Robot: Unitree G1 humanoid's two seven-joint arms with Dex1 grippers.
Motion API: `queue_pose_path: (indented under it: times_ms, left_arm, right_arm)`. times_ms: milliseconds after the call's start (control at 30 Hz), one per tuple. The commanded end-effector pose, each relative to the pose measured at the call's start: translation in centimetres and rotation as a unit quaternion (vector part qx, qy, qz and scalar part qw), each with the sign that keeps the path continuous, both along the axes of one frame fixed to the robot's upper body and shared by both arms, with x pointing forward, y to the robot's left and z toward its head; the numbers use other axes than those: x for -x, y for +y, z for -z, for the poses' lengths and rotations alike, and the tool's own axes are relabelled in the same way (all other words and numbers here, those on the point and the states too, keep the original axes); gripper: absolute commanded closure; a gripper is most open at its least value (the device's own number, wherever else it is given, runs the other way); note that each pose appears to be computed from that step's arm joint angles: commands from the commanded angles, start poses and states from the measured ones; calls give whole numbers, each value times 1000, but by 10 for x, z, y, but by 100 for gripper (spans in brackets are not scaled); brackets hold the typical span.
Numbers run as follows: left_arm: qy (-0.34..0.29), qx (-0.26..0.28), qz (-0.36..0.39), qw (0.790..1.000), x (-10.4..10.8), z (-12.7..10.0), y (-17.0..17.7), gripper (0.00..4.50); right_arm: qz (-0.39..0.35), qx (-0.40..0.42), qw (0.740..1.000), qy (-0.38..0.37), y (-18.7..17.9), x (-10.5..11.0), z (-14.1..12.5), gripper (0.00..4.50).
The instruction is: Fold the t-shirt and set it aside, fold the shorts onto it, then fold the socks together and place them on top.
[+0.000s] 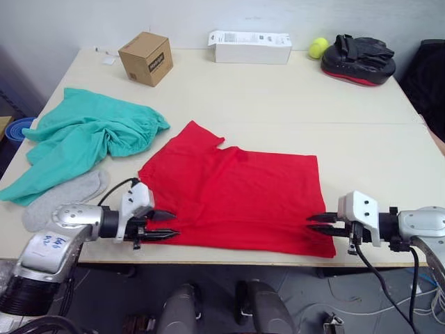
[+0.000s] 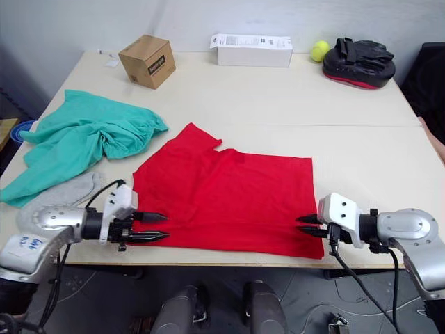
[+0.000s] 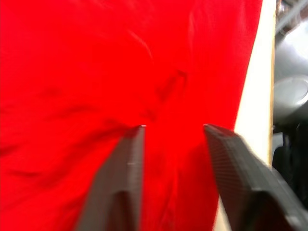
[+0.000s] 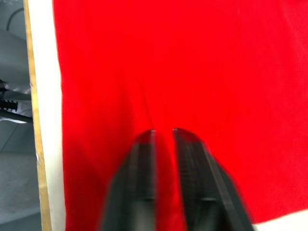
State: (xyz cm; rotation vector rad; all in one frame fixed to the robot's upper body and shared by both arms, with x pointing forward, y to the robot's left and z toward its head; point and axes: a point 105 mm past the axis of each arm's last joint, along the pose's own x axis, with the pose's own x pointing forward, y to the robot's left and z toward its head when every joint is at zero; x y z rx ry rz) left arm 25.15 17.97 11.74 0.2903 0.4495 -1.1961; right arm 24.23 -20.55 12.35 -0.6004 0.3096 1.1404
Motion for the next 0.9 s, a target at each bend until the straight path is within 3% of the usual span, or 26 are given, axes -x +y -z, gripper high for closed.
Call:
queue_pose_path:
  times_ms: [33, 133, 200, 333, 467, 567, 733, 900]
  left_arm:
    - [-40, -12, 14, 999, 14, -27, 8, 95]
    - [-69, -107, 28, 992, 25, -13, 25, 1]
    - [-78, -140, 30, 987, 28, -2, 30, 0]
    - [-114, -164, 2, 980, 17, 12, 32, 0]
    - [-146, -170, -12, 974, 6, 16, 31, 0]
    - [-142, -169, -9, 975, 5, 20, 30, 64]
    - [-109, -175, 14, 978, 13, 30, 31, 224]
    - [-49, -159, 43, 985, 41, 37, 24, 389]
  right_arm:
    - [-60, 32, 997, -36, 2, 20, -9, 253]
    - [-98, 81, 991, -49, -2, 33, 5, 147]
    - [-106, 95, 989, -50, -3, 37, 14, 82]
    - [-96, 117, 986, -67, -7, 29, 25, 82]
    - [-87, 141, 984, -71, -14, 18, 35, 179]
    - [-94, 154, 981, -67, -17, 17, 41, 282]
    - [-106, 163, 979, -61, -21, 20, 47, 450]
    - [-122, 164, 977, -61, -27, 22, 44, 450]
